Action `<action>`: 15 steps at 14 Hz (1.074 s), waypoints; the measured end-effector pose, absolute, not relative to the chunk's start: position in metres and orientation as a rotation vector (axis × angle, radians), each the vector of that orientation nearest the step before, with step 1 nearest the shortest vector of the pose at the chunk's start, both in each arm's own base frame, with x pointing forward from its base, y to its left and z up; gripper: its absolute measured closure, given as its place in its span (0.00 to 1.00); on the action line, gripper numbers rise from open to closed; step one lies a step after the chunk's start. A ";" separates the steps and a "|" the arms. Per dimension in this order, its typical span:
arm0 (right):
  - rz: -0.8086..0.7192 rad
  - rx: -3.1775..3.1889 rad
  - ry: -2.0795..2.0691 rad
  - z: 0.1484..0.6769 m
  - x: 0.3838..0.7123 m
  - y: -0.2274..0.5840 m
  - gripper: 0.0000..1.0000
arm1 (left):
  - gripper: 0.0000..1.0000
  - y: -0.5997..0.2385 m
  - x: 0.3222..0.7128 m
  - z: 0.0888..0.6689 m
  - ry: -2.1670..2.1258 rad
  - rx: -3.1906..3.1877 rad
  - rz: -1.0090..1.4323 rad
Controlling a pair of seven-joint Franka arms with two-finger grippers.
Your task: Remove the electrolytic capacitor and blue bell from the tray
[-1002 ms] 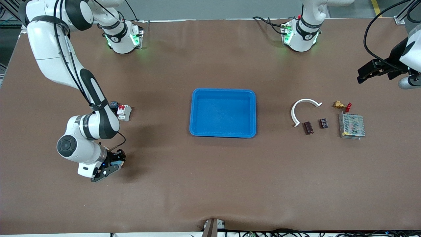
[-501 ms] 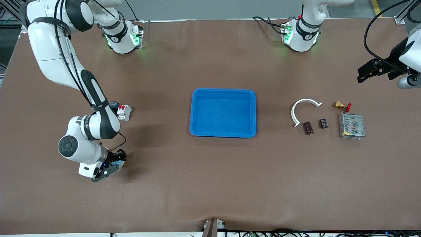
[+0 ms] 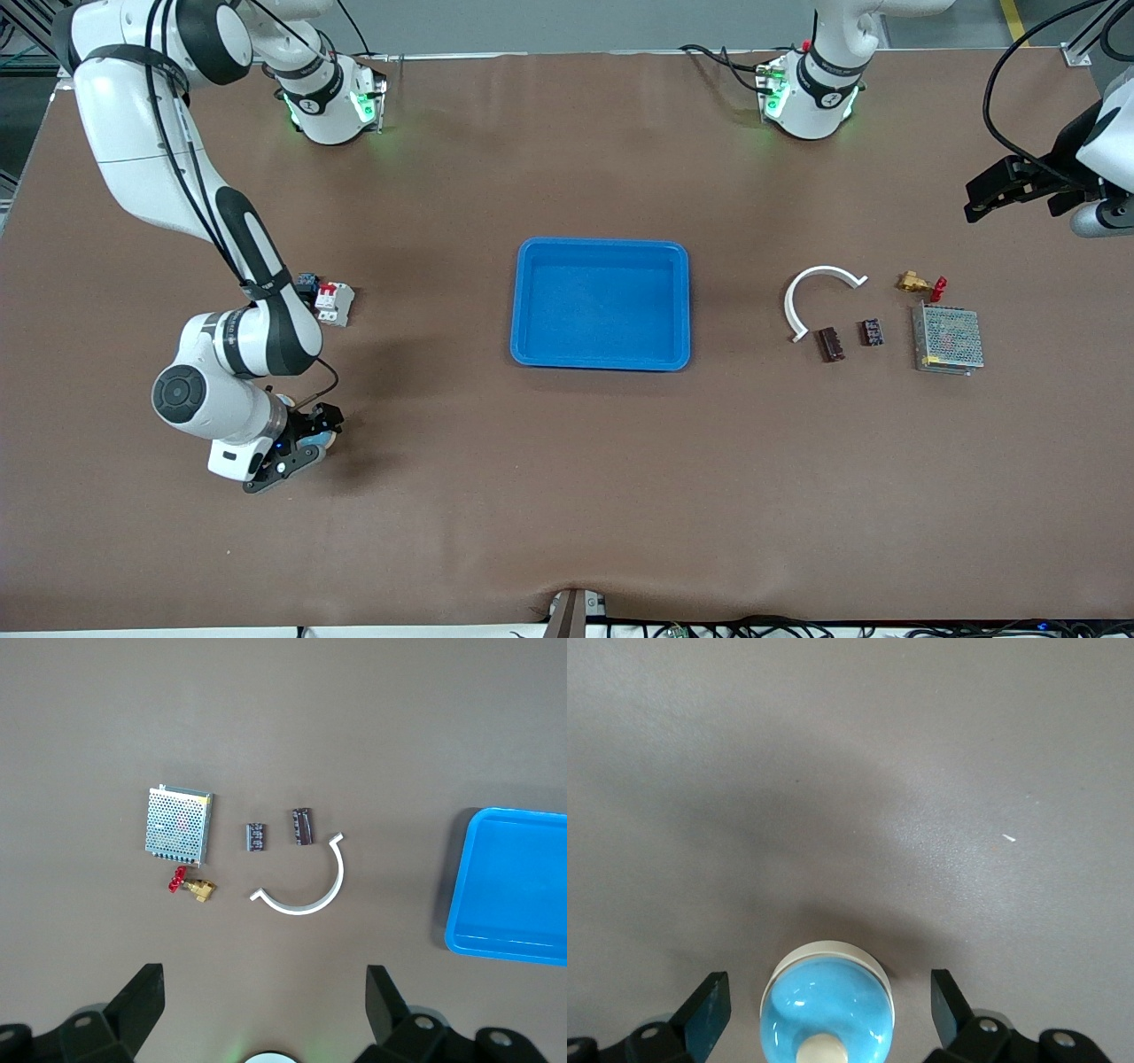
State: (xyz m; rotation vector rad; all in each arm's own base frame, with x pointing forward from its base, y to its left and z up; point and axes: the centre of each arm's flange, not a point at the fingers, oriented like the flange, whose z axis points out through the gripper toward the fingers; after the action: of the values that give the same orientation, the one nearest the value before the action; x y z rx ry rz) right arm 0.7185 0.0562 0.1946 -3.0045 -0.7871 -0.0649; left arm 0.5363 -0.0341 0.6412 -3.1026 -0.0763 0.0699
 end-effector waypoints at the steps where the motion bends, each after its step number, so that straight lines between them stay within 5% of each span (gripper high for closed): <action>1: -0.033 -3.001 -0.786 0.201 0.720 0.056 0.00 | 0.00 -0.034 0.536 0.642 -0.077 -3.103 0.069; 7: 0.223 -3.006 -0.660 0.328 0.715 0.043 0.00 | 0.00 -0.038 0.535 0.643 -0.066 -3.102 0.076; 15: 0.304 -3.070 -0.382 0.528 0.640 0.012 0.00 | 0.00 -0.039 0.536 0.649 -0.063 -3.104 0.053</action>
State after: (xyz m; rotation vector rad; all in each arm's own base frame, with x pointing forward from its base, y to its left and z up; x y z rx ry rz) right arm 0.6398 0.0123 0.5279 -3.0698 -0.3823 0.3036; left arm 0.5357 -0.0392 0.6490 -3.1039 -0.0627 0.0525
